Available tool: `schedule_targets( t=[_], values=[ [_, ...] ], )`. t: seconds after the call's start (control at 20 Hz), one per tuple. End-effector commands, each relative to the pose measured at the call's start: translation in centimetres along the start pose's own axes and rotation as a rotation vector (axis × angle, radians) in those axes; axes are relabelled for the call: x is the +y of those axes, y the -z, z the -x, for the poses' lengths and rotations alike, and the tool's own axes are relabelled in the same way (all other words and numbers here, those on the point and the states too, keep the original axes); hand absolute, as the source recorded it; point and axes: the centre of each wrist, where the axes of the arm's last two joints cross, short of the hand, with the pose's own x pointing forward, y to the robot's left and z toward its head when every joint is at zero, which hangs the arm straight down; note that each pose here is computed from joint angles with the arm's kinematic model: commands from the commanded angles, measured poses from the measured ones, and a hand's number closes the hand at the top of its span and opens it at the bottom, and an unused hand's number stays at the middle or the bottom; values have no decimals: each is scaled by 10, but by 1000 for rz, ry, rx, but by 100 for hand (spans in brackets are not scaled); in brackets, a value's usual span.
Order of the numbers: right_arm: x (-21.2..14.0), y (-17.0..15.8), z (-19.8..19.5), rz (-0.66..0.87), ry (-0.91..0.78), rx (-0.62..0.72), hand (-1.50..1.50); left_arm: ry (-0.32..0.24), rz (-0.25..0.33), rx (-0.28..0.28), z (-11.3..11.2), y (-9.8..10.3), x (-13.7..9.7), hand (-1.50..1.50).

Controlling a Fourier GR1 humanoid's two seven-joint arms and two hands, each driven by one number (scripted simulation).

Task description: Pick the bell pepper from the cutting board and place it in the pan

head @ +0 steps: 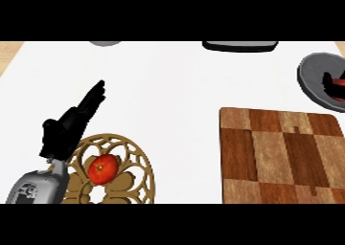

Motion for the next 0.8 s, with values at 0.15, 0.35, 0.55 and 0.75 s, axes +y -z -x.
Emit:
schedule_targets(
  t=[0.15,0.35,0.55,0.75],
  values=[
    [11,13,-5,13,-11,9,150,10,18,-16,-6,8,0,0],
    [-5,-12,26,-150,-96,296,-150,17,37,-34,-4,4,-3,0],
    [-4,7,10,-226,-25,281,-150,7,56,-40,-5,12,-11,0],
    [7,2,10,-177,117,262,-150,7,49,-35,-9,8,-3,0]
  ],
)
